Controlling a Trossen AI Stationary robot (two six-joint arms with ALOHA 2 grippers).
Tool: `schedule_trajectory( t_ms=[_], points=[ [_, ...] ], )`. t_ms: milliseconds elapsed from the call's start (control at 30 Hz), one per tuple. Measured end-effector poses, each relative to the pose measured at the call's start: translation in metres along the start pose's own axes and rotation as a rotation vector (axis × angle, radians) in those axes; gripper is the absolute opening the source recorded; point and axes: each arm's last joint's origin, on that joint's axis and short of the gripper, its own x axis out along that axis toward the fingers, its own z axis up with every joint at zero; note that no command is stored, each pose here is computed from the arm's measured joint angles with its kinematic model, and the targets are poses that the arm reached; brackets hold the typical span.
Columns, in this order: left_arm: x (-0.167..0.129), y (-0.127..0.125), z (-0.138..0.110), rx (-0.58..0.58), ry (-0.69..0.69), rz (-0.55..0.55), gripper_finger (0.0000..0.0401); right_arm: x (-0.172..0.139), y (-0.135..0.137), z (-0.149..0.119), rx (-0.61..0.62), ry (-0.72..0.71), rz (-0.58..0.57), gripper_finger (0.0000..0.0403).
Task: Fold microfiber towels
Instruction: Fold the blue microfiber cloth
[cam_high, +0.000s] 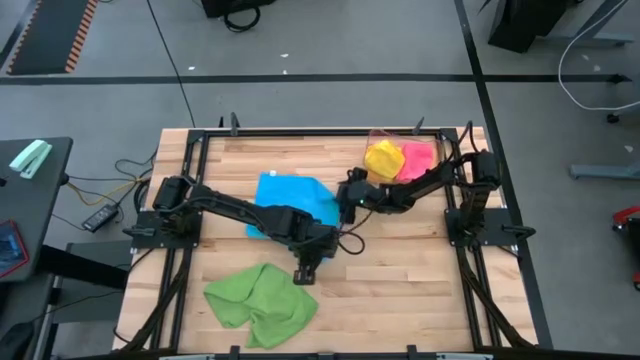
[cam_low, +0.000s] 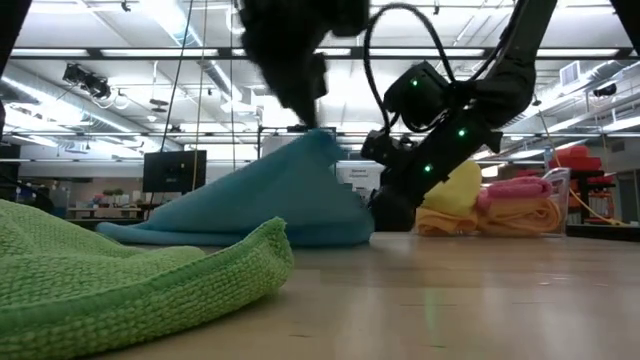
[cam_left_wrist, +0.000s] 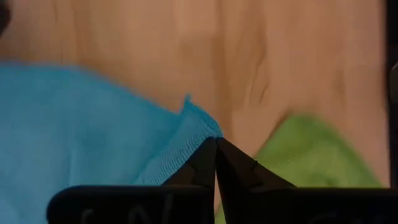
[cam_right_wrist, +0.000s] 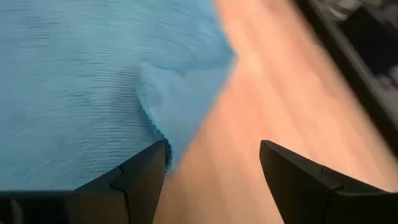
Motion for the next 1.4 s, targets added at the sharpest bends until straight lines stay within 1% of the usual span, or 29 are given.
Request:
schedule_trajectory(
  t_ms=[100,167,233,300,367,433,567,633,733,767,833,900,1000,1033,1167,1233,1300,1400],
  points=[
    [0.000,-0.003,0.010,0.042,-0.103,-0.015,0.0028,0.005,-0.014,-0.002,0.042,0.025,-0.095,0.0267],
    [-0.001,-0.004,0.016,0.054,-0.165,-0.019,0.0030,0.007,-0.020,-0.002,0.090,0.025,-0.119,0.0265],
    [-0.002,-0.004,0.020,0.057,-0.208,-0.019,0.0031,0.006,-0.018,-0.002,0.113,0.028,-0.102,0.0262],
    [-0.003,-0.004,0.023,0.063,-0.238,-0.022,0.0034,0.005,-0.014,-0.003,0.100,0.036,-0.073,0.0259],
    [-0.003,-0.004,0.022,0.064,-0.236,-0.020,0.0042,0.004,-0.010,-0.002,0.089,0.039,-0.056,0.0255],
    [-0.002,-0.002,0.019,0.068,-0.200,-0.007,0.0053,0.002,-0.005,-0.002,0.082,0.037,-0.047,0.0253],
    [-0.001,0.007,0.008,0.092,-0.075,0.033,0.0068,-0.003,0.005,0.001,0.061,0.022,-0.018,0.0252],
    [0.002,0.013,0.000,0.097,0.015,0.095,0.0070,-0.009,0.008,0.005,0.056,0.007,-0.007,0.0252],
    [0.006,0.024,-0.013,0.090,0.167,0.226,0.0068,-0.022,0.009,0.017,0.059,-0.040,0.006,0.0252],
    [0.007,0.028,-0.015,0.088,0.190,0.267,0.0065,-0.028,0.010,0.021,0.055,-0.047,0.015,0.0253],
    [0.010,0.036,-0.020,0.084,0.258,0.329,0.0059,-0.039,0.014,0.026,0.052,-0.066,0.072,0.0253],
    [0.014,0.043,-0.028,0.077,0.306,0.349,0.0052,-0.049,0.019,0.030,0.061,-0.071,0.176,0.0253],
    [0.022,0.049,-0.041,0.082,0.345,0.352,0.0036,-0.059,0.030,0.035,0.078,-0.111,0.324,0.0253],
    [0.023,0.050,-0.046,0.084,0.361,0.352,0.0029,-0.062,0.034,0.036,0.073,-0.114,0.348,0.0253],
    [0.025,0.050,-0.058,0.088,0.349,0.350,0.0007,-0.069,0.046,0.036,0.042,-0.126,0.386,0.0253],
    [0.026,0.050,-0.065,0.088,0.363,0.347,0.0008,-0.071,0.049,0.037,0.036,-0.129,0.392,0.0253],
    [0.023,0.051,-0.069,0.086,0.350,0.346,0.0017,-0.073,0.052,0.037,0.028,-0.132,0.407,0.0253],
    [0.019,0.054,-0.077,0.077,0.330,0.349,0.0031,-0.077,0.059,0.036,0.011,-0.137,0.489,0.0253]
  ],
)
